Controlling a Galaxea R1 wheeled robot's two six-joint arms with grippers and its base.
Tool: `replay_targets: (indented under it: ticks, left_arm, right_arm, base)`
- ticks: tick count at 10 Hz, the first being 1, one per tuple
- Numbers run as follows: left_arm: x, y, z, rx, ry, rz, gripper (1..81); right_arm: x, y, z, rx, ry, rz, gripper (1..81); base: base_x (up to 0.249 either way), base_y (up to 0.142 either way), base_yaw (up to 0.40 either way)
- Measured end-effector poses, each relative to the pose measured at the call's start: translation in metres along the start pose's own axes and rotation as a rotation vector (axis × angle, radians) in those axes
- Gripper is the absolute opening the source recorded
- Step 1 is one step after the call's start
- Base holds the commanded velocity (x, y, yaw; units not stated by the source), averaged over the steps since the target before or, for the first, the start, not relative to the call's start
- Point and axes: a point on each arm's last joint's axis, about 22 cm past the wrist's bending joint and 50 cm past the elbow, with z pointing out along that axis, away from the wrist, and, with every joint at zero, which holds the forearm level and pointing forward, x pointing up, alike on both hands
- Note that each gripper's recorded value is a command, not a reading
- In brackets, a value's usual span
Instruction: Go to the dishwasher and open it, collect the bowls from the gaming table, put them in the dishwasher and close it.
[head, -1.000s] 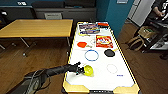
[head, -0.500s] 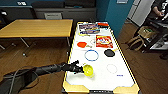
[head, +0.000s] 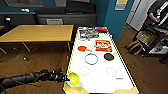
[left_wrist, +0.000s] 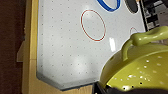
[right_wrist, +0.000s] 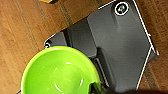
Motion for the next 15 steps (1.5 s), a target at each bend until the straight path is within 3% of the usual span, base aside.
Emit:
replay_targets:
  ticks: [2,3,6,8,9,12,15]
  left_arm:
    - [-0.075,-0.028,-0.019,0.034,-0.048,-0.014,1.0]
    - [-0.103,-0.04,-0.024,0.047,-0.055,-0.014,1.0]
    - [-0.171,-0.051,-0.029,0.041,-0.047,0.01,1.0]
    - [-0.225,-0.066,-0.029,0.05,-0.064,0.006,1.0]
    - [-0.244,-0.074,-0.029,0.054,-0.055,0.007,1.0]
    - [-0.3,-0.12,-0.009,0.102,-0.064,-0.006,1.0]
    - [-0.324,-0.12,0.033,0.078,-0.06,-0.004,1.0]
  right_arm:
    - [0.003,-0.005,-0.004,0.015,0.028,-0.013,1.0]
    - [0.0,-0.007,-0.006,0.021,0.036,-0.017,1.0]
    - [0.004,-0.01,-0.012,0.035,0.078,-0.037,1.0]
    - [0.009,-0.011,-0.017,0.038,0.108,-0.053,1.0]
    - [0.009,-0.007,-0.018,0.032,0.118,-0.058,1.0]
    - [0.002,0.0,-0.014,0.02,0.126,-0.055,1.0]
    - [0.0,0.007,0.0,-0.011,0.132,-0.059,1.0]
  base:
    - [0.0,0.0,0.0]
    - [0.0,0.0,0.0]
    - [0.0,0.0,0.0]
    - [0.0,0.0,0.0]
    - [0.0,0.0,0.0]
    - [0.0,0.0,0.0]
    - [0.0,0.0,0.0]
